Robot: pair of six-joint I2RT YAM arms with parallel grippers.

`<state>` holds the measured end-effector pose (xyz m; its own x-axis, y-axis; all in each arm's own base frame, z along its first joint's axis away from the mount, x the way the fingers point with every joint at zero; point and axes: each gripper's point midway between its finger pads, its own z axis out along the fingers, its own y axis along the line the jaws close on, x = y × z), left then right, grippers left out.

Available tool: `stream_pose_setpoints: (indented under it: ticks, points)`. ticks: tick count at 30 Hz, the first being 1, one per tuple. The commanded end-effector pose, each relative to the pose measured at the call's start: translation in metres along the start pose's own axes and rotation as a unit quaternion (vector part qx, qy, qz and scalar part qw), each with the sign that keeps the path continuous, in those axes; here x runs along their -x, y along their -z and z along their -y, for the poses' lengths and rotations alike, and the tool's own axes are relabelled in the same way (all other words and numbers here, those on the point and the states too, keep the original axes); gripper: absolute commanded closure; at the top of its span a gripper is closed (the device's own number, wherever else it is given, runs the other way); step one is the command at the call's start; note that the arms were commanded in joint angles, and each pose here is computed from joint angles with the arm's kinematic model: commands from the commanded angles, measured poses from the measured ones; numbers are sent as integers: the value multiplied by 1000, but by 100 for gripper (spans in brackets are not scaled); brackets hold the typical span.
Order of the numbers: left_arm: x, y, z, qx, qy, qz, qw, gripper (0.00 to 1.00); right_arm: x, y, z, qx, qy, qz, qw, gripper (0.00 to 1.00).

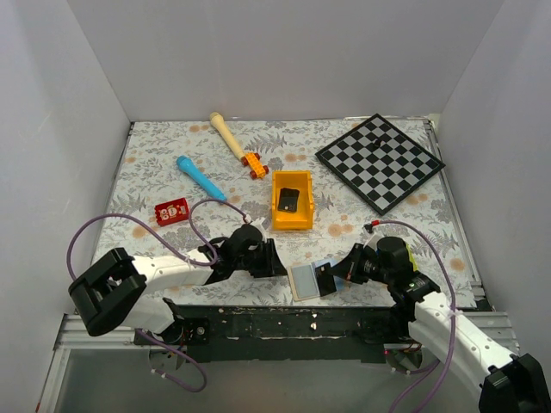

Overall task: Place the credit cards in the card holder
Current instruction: Insert the credit card into the card holder.

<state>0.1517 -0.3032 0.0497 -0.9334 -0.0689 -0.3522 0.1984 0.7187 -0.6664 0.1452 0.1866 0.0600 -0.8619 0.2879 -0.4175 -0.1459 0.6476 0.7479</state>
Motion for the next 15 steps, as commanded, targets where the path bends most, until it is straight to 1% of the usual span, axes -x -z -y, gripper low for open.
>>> stream_pose_setpoints:
  ticks: [1, 9, 15]
  points:
    - [-2, -1, 4, -1, 3, 7, 1000, 79, 5, -4, -2, 16, 18, 8, 1000, 99]
    - [-12, -10, 6, 1, -1, -11, 1000, 86, 4, -9, 3, 15, 14, 0, 1000, 99]
    - [-18, -17, 2, 7, 1, -20, 1000, 87, 2, -12, 4, 17, 9, -6, 1000, 99]
